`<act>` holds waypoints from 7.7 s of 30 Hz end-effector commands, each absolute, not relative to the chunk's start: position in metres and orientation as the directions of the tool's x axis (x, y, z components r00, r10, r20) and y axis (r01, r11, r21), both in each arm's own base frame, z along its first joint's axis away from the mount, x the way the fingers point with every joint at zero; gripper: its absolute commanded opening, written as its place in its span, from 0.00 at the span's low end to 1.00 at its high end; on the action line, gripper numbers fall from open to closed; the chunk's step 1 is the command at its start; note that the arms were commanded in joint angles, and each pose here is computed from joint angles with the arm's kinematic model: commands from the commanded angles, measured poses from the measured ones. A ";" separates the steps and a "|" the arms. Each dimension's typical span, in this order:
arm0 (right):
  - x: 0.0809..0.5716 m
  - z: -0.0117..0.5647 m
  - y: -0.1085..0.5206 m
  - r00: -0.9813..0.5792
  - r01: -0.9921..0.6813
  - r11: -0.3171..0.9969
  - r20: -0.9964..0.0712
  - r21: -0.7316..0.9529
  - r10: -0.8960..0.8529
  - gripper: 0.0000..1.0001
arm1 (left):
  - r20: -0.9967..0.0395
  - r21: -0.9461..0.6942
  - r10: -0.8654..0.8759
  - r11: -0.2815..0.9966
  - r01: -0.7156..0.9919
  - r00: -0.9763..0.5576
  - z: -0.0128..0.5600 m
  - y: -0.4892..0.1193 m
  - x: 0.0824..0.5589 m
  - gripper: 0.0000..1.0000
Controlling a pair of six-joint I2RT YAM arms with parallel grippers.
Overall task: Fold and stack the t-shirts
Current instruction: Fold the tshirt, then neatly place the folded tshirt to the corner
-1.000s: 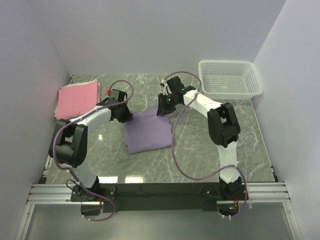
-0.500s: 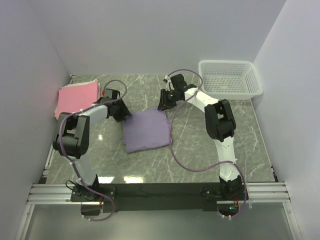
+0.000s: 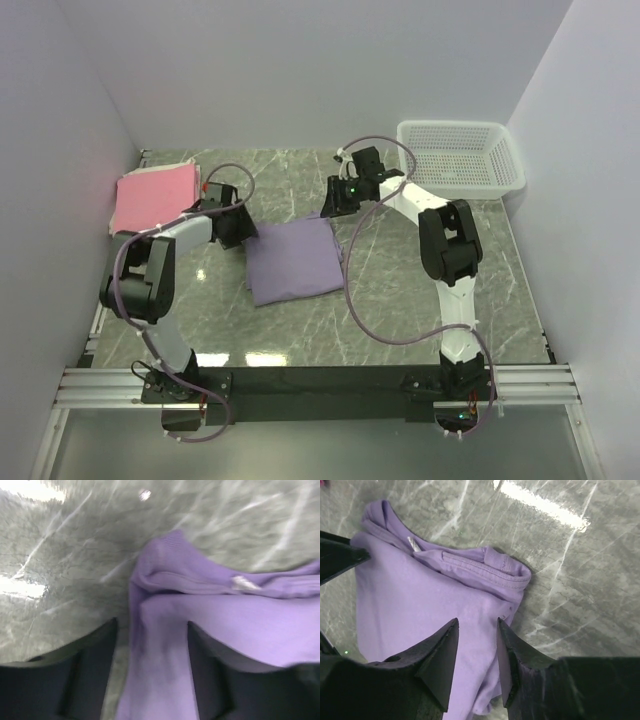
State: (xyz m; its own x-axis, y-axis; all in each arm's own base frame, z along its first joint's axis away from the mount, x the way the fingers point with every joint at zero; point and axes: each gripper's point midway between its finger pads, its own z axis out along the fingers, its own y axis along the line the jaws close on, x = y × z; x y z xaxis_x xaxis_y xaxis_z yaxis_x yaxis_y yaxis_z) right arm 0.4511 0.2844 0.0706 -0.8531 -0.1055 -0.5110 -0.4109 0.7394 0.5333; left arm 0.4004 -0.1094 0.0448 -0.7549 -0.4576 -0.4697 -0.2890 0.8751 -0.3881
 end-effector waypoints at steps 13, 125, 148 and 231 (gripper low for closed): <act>0.456 0.103 0.268 -0.826 -0.354 0.742 -0.562 0.569 0.037 0.34 | -0.504 -0.369 -0.391 0.904 -0.217 -0.770 0.055 -0.121 0.439 0.39; 0.255 0.122 0.452 -0.533 -0.749 0.648 -0.710 0.142 -0.460 0.00 | -0.384 -0.665 -0.758 0.623 -0.411 -0.528 0.107 -0.052 0.289 0.99; 0.244 0.125 0.455 -0.591 -0.744 0.600 -0.710 0.295 -0.384 0.00 | -0.170 -0.675 -0.739 0.569 -0.470 -0.652 0.039 -0.153 0.324 0.99; 0.198 0.127 0.285 -0.674 -0.629 0.777 -0.477 -0.031 -0.564 0.64 | -0.834 0.179 -0.306 0.636 -0.751 -0.458 0.156 0.242 0.517 0.03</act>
